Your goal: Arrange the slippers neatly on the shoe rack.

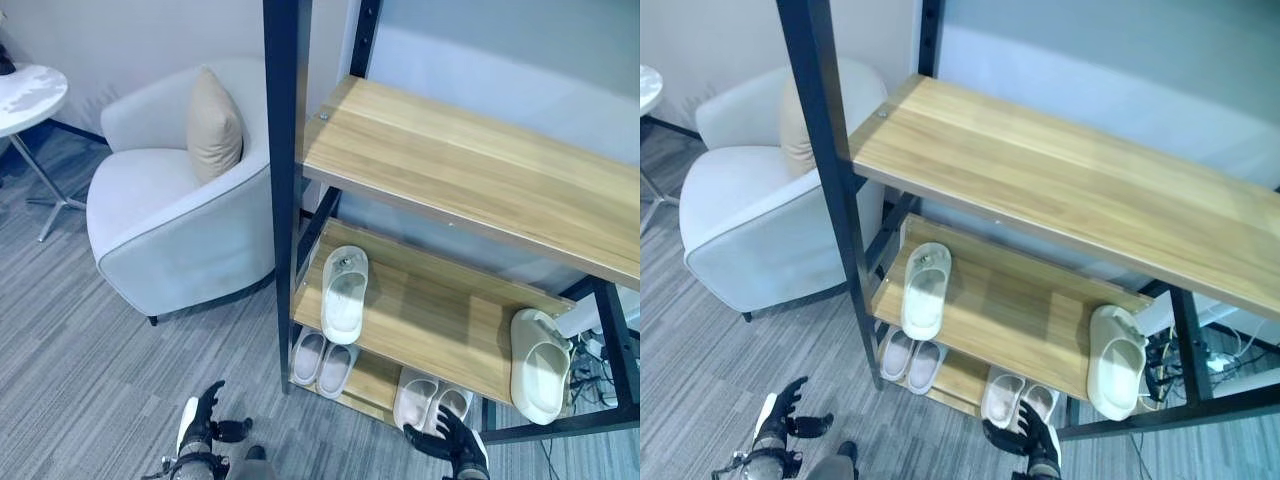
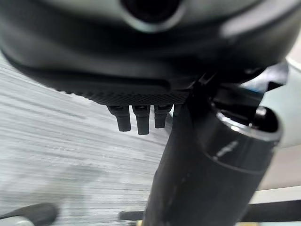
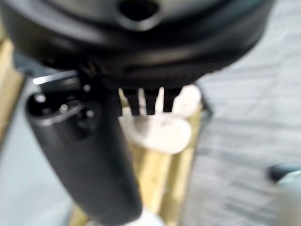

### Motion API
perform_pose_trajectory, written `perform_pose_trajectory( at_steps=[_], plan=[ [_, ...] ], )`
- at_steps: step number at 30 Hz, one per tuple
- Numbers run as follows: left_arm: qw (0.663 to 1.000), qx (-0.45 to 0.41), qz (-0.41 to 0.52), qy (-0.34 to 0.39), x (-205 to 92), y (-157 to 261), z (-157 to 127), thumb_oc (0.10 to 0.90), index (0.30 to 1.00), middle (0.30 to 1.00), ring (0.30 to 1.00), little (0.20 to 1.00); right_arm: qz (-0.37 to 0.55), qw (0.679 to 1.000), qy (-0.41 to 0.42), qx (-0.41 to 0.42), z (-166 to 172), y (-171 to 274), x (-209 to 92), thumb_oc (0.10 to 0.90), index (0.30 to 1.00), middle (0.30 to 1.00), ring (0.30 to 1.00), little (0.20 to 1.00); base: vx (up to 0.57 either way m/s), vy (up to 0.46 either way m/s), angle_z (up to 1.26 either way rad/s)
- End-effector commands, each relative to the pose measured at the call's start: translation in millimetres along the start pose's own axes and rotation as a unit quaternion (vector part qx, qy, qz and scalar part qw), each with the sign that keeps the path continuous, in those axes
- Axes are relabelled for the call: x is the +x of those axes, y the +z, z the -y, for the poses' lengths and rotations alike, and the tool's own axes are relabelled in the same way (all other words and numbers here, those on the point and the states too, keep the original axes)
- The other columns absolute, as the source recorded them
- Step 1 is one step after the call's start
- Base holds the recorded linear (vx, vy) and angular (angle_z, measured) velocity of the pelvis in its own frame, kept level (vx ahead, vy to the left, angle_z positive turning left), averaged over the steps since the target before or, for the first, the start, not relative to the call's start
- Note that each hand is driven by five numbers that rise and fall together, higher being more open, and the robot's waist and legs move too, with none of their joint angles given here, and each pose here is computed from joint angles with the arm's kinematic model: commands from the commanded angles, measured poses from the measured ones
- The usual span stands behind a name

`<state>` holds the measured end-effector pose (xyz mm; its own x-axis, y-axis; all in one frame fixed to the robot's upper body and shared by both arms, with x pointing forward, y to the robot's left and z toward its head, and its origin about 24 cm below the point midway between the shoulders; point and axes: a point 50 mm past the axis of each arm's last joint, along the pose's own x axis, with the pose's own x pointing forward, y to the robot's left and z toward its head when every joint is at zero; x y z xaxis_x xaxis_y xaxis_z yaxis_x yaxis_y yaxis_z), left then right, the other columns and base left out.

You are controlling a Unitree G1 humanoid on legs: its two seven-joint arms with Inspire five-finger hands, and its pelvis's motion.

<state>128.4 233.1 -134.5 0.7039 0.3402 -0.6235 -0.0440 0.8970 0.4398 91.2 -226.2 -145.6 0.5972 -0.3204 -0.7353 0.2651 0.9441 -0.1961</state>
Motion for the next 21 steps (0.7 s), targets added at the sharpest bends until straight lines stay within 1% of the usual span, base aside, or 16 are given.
perform_pose_trajectory(
  at_steps=[1, 3, 6, 8, 11, 13, 14, 15, 16, 18, 19, 21],
  plan=[
    [0.999, 0.005, 0.037, -0.028, -0.4, 13.9, 18.8, 0.800, 0.900, 0.900, 0.900, 0.900, -0.015, 0.997, -0.079, 0.005, 29.8, -14.8, -6.3, 0.800, 0.900, 0.900, 0.900, 0.900, -0.08, -0.295, 0.39],
    [0.999, -0.013, 0.006, -0.030, -1.5, 7.7, 24.4, 0.800, 0.900, 0.900, 0.900, 0.900, -0.036, 0.996, -0.081, 0.009, 24.4, -20.6, -6.7, 0.800, 0.900, 0.900, 0.900, 0.900, -0.14, -0.218, 0.43],
    [0.999, -0.035, 0.001, -0.037, 1.0, 13.5, 31.0, 0.800, 0.900, 0.900, 0.900, 0.900, -0.019, 0.996, -0.082, -0.006, 28.8, -12.4, -3.8, 0.800, 0.900, 0.900, 0.900, 0.900, -0.21, -0.132, 0.06],
    [0.998, -0.042, 0.005, -0.042, 1.3, 16.1, 33.4, 0.800, 0.900, 0.900, 0.900, 0.900, -0.014, 0.996, -0.082, -0.010, 29.8, -10.5, -3.4, 0.800, 0.900, 0.900, 0.900, 0.900, -0.18, -0.056, 0.06],
    [0.994, -0.061, 0.027, -0.082, -0.2, 27.0, 45.6, 0.800, 0.900, 0.900, 0.900, 0.900, -0.021, 0.997, -0.076, -0.011, 27.9, -12.1, -3.0, 0.800, 0.900, 0.900, 0.900, 0.900, -0.22, -0.009, 0.11],
    [0.993, -0.062, 0.027, -0.093, -1.8, 26.7, 49.4, 0.800, 0.900, 0.900, 0.900, 0.900, -0.026, 0.997, -0.069, -0.017, 25.9, -12.9, -2.5, 0.800, 0.900, 0.900, 0.900, 0.900, -0.04, 0.071, 0.11],
    [0.991, -0.053, 0.041, -0.120, -4.5, 32.3, 59.4, 0.800, 0.900, 0.900, 0.900, 0.900, -0.020, 0.998, -0.058, -0.026, 21.1, -9.4, -0.8, 0.800, 0.900, 0.900, 0.900, 0.900, -0.03, 0.067, 0.14],
    [0.990, -0.053, 0.041, -0.120, -4.5, 32.3, 59.4, 0.800, 0.900, 0.900, 0.900, 0.900, -0.020, 0.998, -0.058, -0.026, 21.1, -9.4, -0.8, 0.800, 0.900, 0.900, 0.900, 0.900, -0.06, 0.131, 0.19],
    [0.988, -0.033, 0.059, -0.141, -6.3, 37.7, 65.1, 0.800, 0.900, 0.900, 0.900, 0.900, -0.015, 0.998, -0.044, -0.031, 14.6, -5.4, 1.1, 0.800, 0.900, 0.900, 0.900, 0.900, -0.04, 0.106, 0.16],
    [0.987, -0.027, 0.065, -0.146, -6.0, 40.3, 66.0, 0.800, 0.900, 0.900, 0.900, 0.900, -0.012, 0.999, -0.037, -0.033, 11.4, -2.7, 2.3, 0.800, 0.900, 0.900, 0.900, 0.900, -0.05, 0.118, -0.12],
    [0.985, -0.014, 0.081, -0.150, -5.2, 45.8, 66.3, 0.800, 0.900, 0.900, 0.900, 0.900, -0.001, 0.999, -0.022, -0.039, 2.9, 3.9, 4.5, 0.800, 0.900, 0.900, 0.900, 0.900, -0.11, 0.109, -0.65],
    [0.986, -0.011, 0.096, -0.139, -0.4, 54.4, 60.4, 0.800, 0.900, 0.900, 0.900, 0.900, 0.014, 0.999, -0.011, -0.046, -3.6, 12.5, 7.6, 0.800, 0.900, 0.900, 0.900, 0.900, -0.15, 0.062, -0.87]
  ],
)
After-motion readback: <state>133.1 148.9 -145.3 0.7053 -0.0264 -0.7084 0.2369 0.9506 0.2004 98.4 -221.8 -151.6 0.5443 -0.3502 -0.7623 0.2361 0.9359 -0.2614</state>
